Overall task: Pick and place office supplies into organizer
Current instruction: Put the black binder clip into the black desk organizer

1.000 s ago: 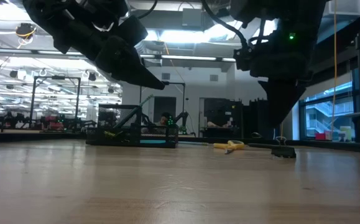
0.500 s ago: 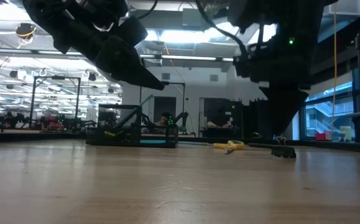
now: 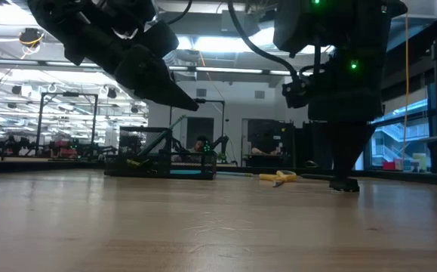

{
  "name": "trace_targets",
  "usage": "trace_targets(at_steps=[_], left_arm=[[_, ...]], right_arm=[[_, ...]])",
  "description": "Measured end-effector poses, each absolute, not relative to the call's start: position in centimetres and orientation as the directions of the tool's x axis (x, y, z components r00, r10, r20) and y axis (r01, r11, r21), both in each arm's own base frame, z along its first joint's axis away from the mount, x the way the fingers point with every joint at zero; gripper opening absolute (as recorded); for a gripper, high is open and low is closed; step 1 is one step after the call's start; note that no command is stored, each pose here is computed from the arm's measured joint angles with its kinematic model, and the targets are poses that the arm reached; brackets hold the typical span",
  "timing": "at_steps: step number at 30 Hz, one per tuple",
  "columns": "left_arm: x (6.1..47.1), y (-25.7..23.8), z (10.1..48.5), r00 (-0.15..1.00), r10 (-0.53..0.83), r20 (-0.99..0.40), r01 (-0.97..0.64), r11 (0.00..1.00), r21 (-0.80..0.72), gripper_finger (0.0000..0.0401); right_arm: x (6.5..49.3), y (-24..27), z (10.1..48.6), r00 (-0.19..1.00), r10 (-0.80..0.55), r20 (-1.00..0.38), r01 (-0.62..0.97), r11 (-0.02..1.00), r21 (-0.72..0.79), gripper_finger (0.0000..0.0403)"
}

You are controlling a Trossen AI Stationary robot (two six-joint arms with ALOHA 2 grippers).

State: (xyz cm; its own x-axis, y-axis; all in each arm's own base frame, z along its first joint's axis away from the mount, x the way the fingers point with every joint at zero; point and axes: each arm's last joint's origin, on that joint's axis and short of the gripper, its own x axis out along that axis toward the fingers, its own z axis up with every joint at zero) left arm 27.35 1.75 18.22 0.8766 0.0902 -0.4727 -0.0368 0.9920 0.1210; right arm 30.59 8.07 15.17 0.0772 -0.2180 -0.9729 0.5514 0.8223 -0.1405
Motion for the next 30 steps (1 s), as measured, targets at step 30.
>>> trace_targets(at_steps=[30], left_arm=[[27.36,1.75,18.22,0.877,0.09,-0.473,-0.036,0.992,0.121,0.0086]], right_arm=[[30.79,7.7,15.23,0.101,-0.272,-0.957,0.484,0.854,-0.191,0.0004]])
